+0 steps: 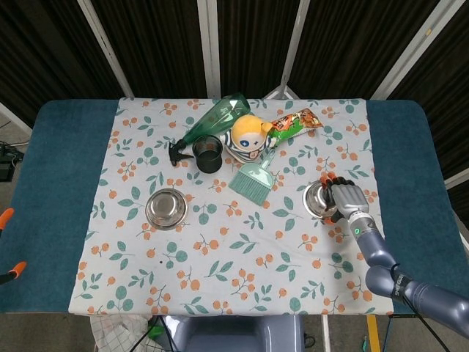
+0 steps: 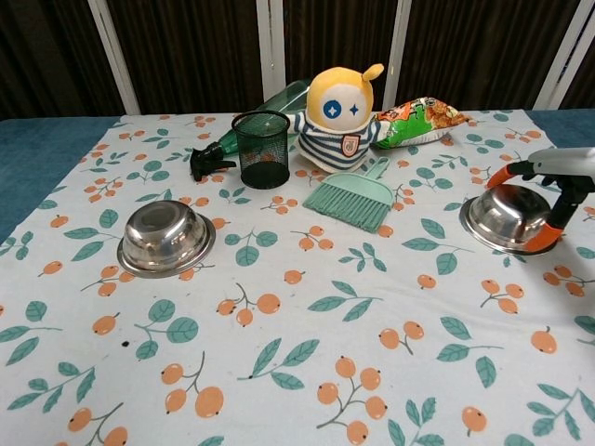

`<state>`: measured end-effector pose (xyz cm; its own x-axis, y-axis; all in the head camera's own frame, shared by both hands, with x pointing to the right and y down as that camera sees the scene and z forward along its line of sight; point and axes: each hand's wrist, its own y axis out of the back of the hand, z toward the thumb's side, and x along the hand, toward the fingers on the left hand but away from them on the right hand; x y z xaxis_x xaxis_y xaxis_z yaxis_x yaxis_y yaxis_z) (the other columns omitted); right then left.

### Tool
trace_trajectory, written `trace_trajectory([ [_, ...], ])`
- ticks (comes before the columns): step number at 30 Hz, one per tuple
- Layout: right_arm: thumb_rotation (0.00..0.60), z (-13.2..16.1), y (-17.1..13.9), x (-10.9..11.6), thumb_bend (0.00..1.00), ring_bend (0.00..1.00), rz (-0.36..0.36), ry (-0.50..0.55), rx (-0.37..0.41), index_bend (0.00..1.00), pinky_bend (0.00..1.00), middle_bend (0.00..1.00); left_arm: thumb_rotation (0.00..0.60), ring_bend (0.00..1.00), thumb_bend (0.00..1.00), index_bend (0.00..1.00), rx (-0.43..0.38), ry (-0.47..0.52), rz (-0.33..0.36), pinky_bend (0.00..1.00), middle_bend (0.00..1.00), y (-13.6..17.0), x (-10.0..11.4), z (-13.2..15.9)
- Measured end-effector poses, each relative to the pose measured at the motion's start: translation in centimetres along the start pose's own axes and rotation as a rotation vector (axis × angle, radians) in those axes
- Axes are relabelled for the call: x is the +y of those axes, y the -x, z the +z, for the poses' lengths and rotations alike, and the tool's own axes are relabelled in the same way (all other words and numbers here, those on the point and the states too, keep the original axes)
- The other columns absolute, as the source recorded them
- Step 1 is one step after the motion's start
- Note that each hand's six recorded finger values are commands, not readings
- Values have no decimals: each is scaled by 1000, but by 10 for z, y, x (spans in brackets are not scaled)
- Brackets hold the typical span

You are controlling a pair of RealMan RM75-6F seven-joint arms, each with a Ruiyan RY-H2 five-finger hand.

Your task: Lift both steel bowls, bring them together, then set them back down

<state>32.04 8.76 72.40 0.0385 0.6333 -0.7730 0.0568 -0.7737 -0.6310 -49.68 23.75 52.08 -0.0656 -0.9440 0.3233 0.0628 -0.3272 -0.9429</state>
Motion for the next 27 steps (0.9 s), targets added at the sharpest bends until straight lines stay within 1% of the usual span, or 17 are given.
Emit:
trace_trajectory([
  [10, 600, 4, 10, -5, 60, 195, 3, -1, -3, 147, 183, 4, 600, 0, 162, 135, 12, 0, 5, 7, 0, -2, -1, -1],
  [14, 600, 6, 10, -6, 59, 251, 0, -11, 1, 162, 213, 48, 600, 0, 162, 135, 11, 6, 5, 9, 0, -2, -2, 1],
  [18, 600, 8, 10, -6, 60, 322, -6, -5, 6, 189, 250, 113, 600, 0, 162, 135, 15, 20, 16, 9, 0, -2, 0, 1],
  [23, 600, 12, 10, -7, 60, 332, -19, 3, 13, 219, 281, 162, 600, 0, 161, 136, 36, 25, 24, 9, 0, -2, 1, -3],
  [27, 600, 12, 10, -8, 62, 358, -20, -3, 14, 268, 326, 214, 600, 0, 162, 138, 39, 30, 20, 10, 0, -2, 1, -4],
])
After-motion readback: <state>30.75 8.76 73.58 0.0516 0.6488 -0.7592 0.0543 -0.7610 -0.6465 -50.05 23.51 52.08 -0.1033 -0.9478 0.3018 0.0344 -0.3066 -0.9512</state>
